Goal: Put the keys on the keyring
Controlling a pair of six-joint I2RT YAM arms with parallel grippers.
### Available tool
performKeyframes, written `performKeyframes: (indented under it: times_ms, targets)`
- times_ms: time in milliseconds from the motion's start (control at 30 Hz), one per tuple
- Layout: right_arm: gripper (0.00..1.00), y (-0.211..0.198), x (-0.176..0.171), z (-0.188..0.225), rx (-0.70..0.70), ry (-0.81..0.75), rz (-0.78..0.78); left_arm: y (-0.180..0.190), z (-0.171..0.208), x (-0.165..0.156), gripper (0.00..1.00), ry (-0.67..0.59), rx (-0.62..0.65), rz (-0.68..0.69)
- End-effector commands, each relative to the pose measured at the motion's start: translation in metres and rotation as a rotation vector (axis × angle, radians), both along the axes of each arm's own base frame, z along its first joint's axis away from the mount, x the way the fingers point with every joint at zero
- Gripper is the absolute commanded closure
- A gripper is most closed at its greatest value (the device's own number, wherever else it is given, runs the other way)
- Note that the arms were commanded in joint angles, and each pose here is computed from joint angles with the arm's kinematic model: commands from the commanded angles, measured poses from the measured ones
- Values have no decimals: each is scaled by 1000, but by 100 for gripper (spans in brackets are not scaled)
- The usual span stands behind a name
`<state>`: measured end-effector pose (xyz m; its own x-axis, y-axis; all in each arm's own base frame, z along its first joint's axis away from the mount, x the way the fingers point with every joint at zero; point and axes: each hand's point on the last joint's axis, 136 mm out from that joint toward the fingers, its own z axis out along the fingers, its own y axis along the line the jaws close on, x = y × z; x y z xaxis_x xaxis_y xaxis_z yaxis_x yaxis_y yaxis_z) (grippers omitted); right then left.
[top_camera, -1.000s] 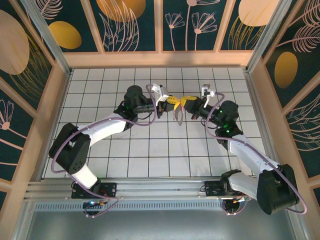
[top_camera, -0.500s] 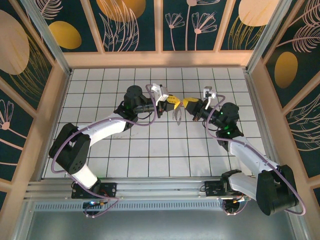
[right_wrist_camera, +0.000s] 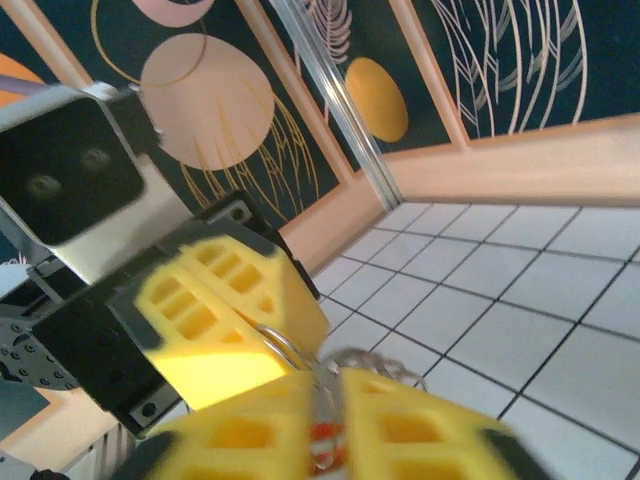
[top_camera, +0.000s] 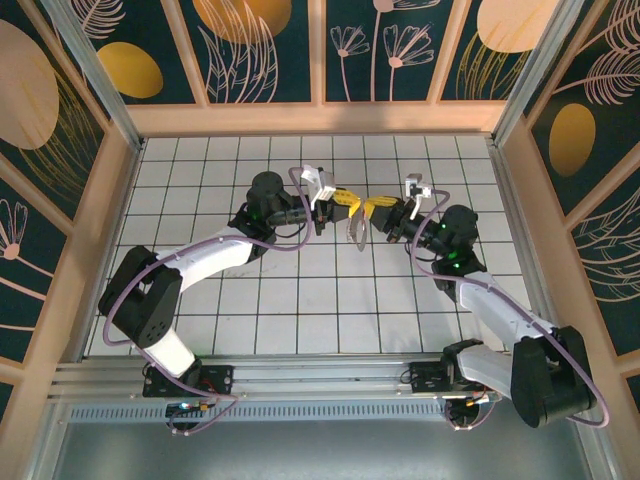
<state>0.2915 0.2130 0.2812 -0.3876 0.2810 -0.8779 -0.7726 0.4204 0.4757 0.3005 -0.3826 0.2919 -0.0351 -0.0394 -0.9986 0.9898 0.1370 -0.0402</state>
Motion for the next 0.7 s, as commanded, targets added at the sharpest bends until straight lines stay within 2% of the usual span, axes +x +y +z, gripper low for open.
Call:
performKeyframes:
  times_ms: [0, 67, 167, 367, 667]
  targets:
    - [68, -3, 2, -16, -37, 44, 0, -1, 27, -6, 100, -64, -94, -19]
    - [61, -13, 5, -21, -27, 65, -31, -1, 28, -6, 100, -62, -108, -18]
    - [57, -24, 3, -21, -4, 73, -49, -1, 29, -5, 100, -58, -124, -21]
    - [56, -29, 2, -16, 0, 65, -76, -4, 29, -4, 100, -45, -144, -36]
    - [54, -44, 19, 13, 56, 22, -189, -8, 24, 3, 100, 21, -163, -76]
